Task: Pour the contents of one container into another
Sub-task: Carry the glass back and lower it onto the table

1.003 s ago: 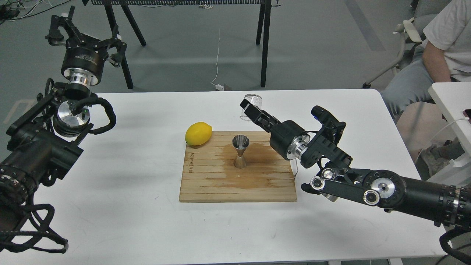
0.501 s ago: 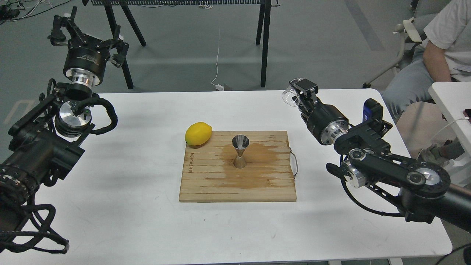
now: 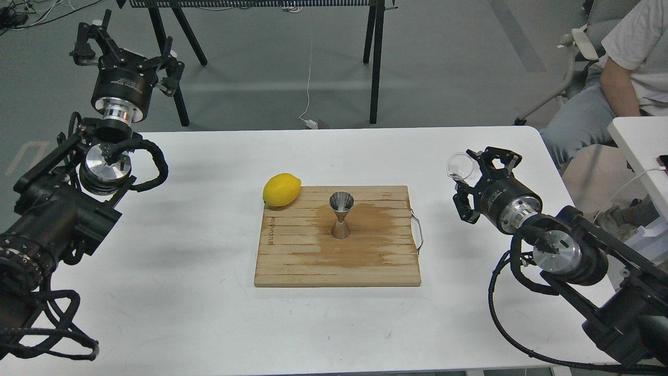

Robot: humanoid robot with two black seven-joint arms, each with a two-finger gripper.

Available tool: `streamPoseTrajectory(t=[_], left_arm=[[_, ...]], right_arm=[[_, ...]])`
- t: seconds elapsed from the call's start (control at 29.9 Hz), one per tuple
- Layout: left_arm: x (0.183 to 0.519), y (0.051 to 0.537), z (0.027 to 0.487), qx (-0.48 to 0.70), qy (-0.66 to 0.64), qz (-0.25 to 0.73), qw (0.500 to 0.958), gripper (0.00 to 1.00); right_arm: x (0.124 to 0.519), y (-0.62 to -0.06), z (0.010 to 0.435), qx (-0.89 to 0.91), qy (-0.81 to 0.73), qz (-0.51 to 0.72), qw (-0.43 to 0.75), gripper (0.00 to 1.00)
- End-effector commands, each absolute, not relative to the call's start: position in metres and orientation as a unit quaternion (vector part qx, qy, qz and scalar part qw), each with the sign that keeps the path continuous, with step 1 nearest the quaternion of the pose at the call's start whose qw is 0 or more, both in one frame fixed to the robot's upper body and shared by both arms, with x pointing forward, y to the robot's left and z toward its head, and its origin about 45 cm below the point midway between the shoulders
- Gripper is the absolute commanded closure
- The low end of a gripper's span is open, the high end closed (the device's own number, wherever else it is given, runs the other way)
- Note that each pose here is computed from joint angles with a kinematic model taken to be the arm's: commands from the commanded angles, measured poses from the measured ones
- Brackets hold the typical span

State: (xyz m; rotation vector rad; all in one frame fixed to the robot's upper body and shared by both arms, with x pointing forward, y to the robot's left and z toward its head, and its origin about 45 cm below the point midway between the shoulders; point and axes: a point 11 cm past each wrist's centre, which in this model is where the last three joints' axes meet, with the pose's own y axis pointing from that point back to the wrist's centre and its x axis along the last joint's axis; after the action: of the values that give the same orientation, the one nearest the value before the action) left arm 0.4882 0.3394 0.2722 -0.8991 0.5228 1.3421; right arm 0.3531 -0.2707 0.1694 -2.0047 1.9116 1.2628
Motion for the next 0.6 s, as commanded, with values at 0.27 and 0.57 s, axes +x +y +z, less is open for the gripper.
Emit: streamPoseTrajectory(t=[0.27,0.57], left_arm=[[0.489,0.313,0.261,-0.394,0.251,0.581,0.667,0.00],[0.489,0.314,0.261,-0.393,0.250,0.581,0.667,0.00]], right_arm=[[0.336,-0.334,0.112,-0.526,0.588,0.599,0.136,0.63],[0.333,-0.341,0.092,-0.526,0.541,0.626,0.195,0.63]])
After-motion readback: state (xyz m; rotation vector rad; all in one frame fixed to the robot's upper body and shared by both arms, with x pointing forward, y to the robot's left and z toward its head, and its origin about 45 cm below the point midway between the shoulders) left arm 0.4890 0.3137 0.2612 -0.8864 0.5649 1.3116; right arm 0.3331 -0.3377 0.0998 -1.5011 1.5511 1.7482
